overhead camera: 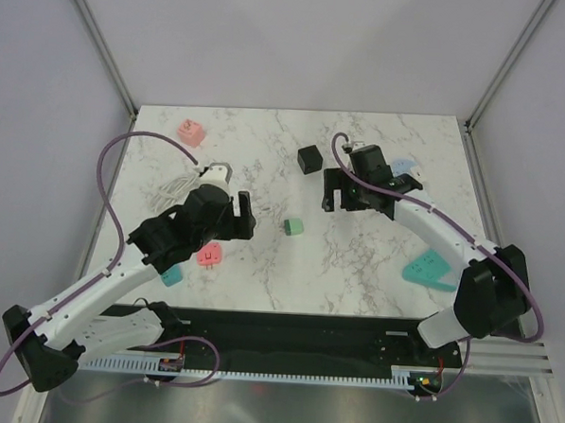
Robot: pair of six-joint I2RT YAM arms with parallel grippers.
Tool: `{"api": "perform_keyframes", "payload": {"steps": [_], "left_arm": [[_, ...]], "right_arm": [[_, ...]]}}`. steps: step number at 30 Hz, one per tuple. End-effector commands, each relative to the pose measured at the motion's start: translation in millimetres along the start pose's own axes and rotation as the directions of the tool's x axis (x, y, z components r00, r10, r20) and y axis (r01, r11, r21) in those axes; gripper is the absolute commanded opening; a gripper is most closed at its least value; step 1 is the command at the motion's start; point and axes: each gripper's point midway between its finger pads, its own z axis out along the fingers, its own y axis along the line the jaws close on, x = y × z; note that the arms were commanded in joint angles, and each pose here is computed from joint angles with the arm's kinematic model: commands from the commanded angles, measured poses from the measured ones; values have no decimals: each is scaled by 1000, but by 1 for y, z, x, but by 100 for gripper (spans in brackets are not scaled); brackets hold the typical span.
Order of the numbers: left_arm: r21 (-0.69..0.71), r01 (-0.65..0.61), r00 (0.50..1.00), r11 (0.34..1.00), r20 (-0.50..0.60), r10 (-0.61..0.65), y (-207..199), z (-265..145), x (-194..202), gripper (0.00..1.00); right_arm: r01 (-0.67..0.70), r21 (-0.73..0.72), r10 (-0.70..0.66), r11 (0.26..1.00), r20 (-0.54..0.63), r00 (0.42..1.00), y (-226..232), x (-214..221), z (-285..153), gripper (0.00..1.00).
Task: Insert the plug
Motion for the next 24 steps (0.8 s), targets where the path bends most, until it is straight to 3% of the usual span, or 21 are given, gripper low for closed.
{"api": "perform_keyframes", "payload": {"steps": [1, 4, 7, 10, 11, 16, 17, 20, 24], "left_arm": [[97, -239, 968, 966, 103, 229, -23, 11, -27, 89], [131, -355, 932, 926, 128, 339, -37, 17, -38, 90], [254, -476, 880, 842, 142, 454, -65, 24, -37, 90], [460, -584, 801, 669, 193, 567, -103, 33, -15, 88], [510, -633, 754, 582, 237, 613, -115, 34, -8, 86], [413, -767, 622, 491, 295, 725, -125, 86, -13, 87], [404, -811, 561, 423, 333, 758, -129, 93, -12, 91], [464, -842, 454, 276, 333, 826, -132, 111, 12, 95], [532, -816, 422, 226, 281, 862, -132, 139, 37, 92]], "right_arm": [[-59, -73, 71, 996, 172, 983, 13, -36, -44, 98], [-110, -144, 134, 984, 172, 976, 23, -30, -56, 98], [-165, -165, 193, 973, 172, 966, 23, -21, -59, 98], [-232, -137, 258, 963, 216, 942, 12, -22, -70, 98], [-274, -104, 291, 956, 242, 925, 1, -24, -72, 98], [-416, -133, 437, 900, 294, 850, -17, -34, -101, 98], [-431, -138, 453, 891, 305, 838, -22, -35, -106, 98], [-420, -184, 458, 889, 340, 821, -24, -40, -126, 98], [-374, -239, 443, 896, 425, 789, -23, -49, -150, 98]]}}
